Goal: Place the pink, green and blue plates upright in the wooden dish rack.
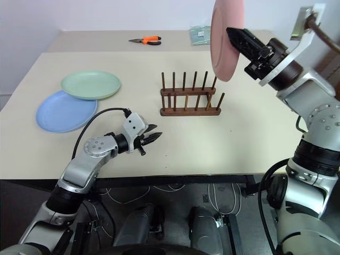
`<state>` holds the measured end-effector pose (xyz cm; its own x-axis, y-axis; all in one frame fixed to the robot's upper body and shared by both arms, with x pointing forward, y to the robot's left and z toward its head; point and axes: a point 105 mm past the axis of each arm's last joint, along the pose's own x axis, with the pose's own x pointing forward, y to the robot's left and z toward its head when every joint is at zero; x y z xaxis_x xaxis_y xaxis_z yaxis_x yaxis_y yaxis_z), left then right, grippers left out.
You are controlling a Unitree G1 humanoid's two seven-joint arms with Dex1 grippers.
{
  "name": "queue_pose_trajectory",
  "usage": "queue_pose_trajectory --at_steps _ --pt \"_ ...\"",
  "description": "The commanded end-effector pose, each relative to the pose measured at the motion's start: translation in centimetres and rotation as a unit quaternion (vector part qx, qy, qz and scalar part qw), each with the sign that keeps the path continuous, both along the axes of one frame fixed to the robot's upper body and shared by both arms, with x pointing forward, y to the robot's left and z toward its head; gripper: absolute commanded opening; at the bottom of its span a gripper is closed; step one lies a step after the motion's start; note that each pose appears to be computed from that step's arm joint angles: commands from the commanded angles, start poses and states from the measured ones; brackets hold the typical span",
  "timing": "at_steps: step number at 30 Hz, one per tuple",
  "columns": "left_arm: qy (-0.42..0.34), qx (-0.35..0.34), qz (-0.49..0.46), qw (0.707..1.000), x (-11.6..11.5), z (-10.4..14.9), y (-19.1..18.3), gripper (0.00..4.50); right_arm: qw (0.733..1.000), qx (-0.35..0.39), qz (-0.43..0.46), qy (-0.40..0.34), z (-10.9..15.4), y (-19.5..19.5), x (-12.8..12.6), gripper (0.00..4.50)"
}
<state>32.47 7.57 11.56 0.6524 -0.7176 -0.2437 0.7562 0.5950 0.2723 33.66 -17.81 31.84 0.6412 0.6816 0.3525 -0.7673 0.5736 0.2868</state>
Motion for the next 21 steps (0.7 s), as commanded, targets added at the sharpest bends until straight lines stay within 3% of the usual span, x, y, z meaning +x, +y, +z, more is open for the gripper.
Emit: queue_pose_trajectory --at_steps 1,8,10,13,15,16,18,21 --pt "-0.023 -0.008 -0.004 1.000 -0.1 1.2 -0.1 1.53 1.000 0.011 -0.006 0.005 0.4 -0.6 0.9 0.04" --pt "-0.022 -0.009 0.004 1.000 -0.2 1.1 0.1 1.53 0.997 0.014 -0.018 0.072 -2.1 -1.5 3.7 0.04" --pt "-0.019 -0.011 0.005 1.000 -0.3 1.1 0.2 1.53 0.997 0.005 -0.024 0.072 -2.2 -1.5 4.2 0.72" --pt "-0.012 -0.024 0.005 1.000 -0.4 1.2 0.3 2.37 0.997 -0.006 -0.037 0.063 -2.0 -1.5 4.7 2.02" --pt "-0.012 -0.057 0.020 0.998 -0.1 2.2 0.4 3.30 0.990 -0.068 -0.122 0.018 -1.8 -2.5 5.9 3.01" --pt "-0.012 -0.069 0.026 0.997 0.0 2.5 0.5 3.54 0.983 -0.096 -0.154 -0.004 -1.7 -2.8 6.2 3.01" --pt "-0.012 -0.125 0.075 0.989 1.2 4.0 1.5 4.47 0.959 -0.145 -0.233 -0.068 -0.7 -4.3 6.6 3.01" --pt "-0.035 -0.224 0.136 0.964 2.5 7.4 3.5 4.47 0.933 -0.149 -0.300 -0.131 1.5 -6.1 6.2 3.01"
